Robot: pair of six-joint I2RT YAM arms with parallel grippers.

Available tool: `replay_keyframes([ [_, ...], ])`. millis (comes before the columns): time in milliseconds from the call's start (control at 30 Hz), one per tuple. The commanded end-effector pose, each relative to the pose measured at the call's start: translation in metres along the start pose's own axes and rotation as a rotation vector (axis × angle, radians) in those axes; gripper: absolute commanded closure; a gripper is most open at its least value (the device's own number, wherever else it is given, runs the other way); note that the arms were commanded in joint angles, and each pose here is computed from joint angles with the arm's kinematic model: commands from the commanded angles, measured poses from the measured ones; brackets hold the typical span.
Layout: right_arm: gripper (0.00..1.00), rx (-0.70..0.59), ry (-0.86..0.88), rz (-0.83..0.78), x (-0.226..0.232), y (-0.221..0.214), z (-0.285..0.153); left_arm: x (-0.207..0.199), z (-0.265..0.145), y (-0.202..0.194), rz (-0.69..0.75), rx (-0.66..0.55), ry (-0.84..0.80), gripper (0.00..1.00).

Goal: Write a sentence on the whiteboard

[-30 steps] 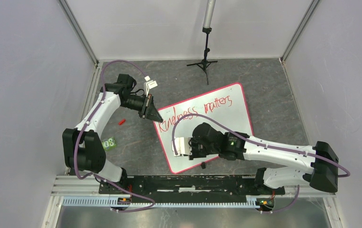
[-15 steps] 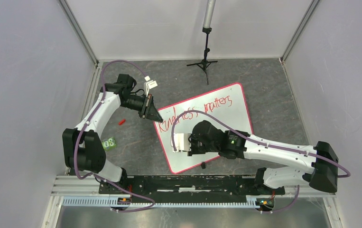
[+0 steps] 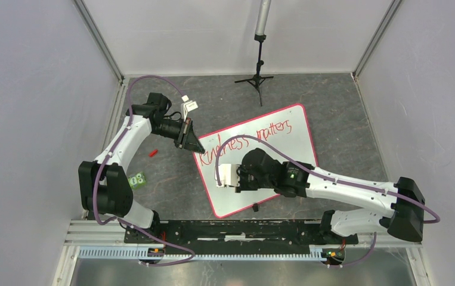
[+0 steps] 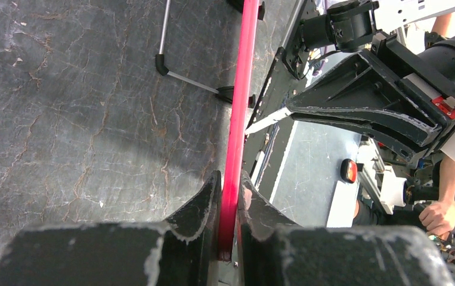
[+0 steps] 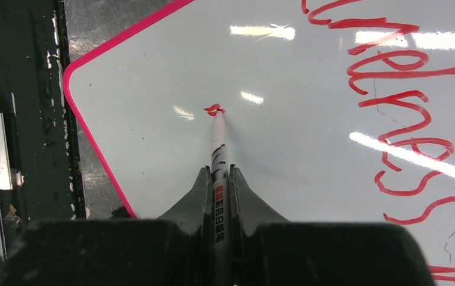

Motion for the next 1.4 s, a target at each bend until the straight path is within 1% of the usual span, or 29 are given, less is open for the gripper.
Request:
replay_keyframes([
  [0,1.0,0.017,0.036,0.001,0.007,-0.01,0.004,0.011,0.0,0.001,0.039,0.016,0.054,0.98],
  [200,1.0,0.059,0.094,-0.008,0.023,-0.028,0.006,0.012,0.0,0.0,0.039,0.018,0.057,0.98],
  [333,1.0,0.055,0.114,-0.017,0.029,-0.029,0.006,0.013,0.0,0.0,0.035,0.02,0.055,0.97],
  [633,1.0,-0.022,0.026,0.031,0.003,0.002,-0.001,0.013,0.0,0.001,0.033,0.019,0.055,0.98],
  [867,1.0,-0.043,-0.018,0.075,-0.019,0.009,-0.004,0.014,0.0,0.001,0.033,0.019,0.056,0.98],
  [1100,1.0,-0.003,-0.018,0.079,-0.02,-0.01,-0.008,0.014,0.0,0.0,0.034,0.022,0.058,0.98],
  [1367,1.0,0.044,0.101,0.066,0.013,-0.035,-0.004,0.015,0.0,0.002,0.035,0.02,0.057,0.98],
])
Point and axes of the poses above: each gripper's point midway between its finger pads, its own z axis out along the fingers, its own x axis along the line the jaws close on, y = z × x, the point moved 1 cm from there along -z, back along the fingers, and after that the axes turned 11 degrees about z, right-handed, at the moved point
